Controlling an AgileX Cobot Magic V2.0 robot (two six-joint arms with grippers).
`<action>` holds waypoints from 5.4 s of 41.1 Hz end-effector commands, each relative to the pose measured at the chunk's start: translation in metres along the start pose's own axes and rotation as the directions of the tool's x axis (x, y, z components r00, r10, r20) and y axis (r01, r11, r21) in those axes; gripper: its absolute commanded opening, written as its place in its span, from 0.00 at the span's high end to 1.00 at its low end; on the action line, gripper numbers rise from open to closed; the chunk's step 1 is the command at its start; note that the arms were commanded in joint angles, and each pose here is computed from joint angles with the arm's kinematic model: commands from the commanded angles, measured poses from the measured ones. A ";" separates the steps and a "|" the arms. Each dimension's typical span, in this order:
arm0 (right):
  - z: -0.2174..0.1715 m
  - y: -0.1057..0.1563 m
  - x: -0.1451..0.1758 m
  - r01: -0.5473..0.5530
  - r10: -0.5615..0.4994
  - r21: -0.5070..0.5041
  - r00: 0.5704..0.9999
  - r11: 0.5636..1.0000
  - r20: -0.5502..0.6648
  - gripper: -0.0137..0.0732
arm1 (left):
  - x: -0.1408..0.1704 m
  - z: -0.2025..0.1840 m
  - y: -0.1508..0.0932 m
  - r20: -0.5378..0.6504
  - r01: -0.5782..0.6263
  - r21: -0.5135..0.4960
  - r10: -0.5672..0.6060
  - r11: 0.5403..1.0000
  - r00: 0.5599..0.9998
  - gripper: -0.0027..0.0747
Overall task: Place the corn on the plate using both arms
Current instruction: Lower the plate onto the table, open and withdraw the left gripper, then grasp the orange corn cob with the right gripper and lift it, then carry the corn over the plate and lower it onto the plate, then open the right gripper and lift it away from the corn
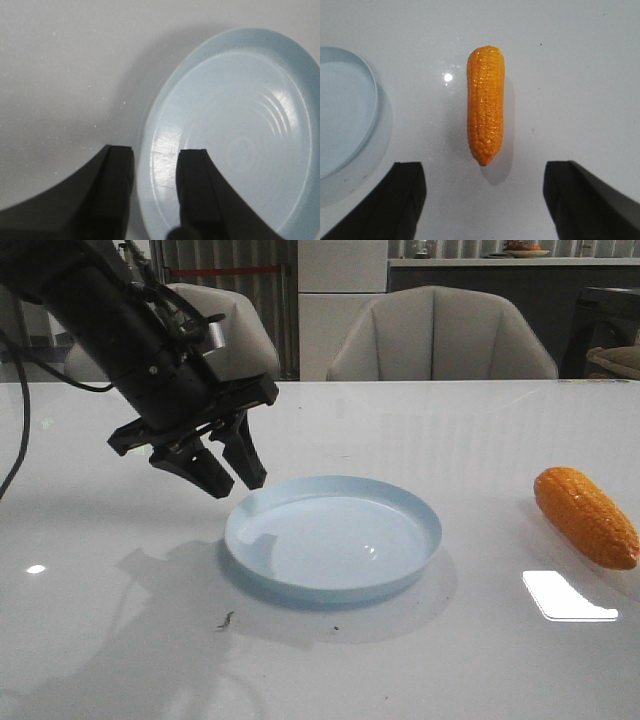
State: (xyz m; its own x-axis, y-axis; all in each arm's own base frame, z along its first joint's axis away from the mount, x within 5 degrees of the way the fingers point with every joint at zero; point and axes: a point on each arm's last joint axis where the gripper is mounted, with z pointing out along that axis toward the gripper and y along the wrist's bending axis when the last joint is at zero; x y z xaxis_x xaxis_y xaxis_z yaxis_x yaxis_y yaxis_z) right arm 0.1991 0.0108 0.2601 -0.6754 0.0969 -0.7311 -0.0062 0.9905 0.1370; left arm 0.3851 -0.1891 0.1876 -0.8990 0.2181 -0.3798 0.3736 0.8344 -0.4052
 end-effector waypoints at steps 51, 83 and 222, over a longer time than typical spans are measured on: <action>-0.007 0.002 -0.017 0.005 -0.004 -0.002 0.996 1.000 0.086 0.16 | 0.117 -0.267 0.042 0.703 0.185 -0.514 0.289 0.837 0.649 0.56; 0.124 0.004 -0.091 0.064 -0.070 -0.030 0.956 0.997 -0.284 0.16 | 0.172 -0.260 0.028 0.707 0.180 -0.513 0.295 0.839 0.643 0.56; -0.009 0.125 -0.256 0.326 -0.332 -0.306 0.943 0.894 0.034 0.13 | 0.171 -0.258 0.026 0.705 0.168 -0.510 0.298 0.844 0.643 0.56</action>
State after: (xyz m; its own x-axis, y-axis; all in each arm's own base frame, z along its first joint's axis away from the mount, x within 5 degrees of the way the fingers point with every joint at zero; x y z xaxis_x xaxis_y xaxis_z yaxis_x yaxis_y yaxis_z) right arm 0.4003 0.1411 0.4050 -0.7029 -0.3262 -0.6321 -0.4913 0.8652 0.0998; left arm 0.1790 -0.0002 0.3103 -0.3988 0.0446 -0.9159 0.0689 0.9975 0.0185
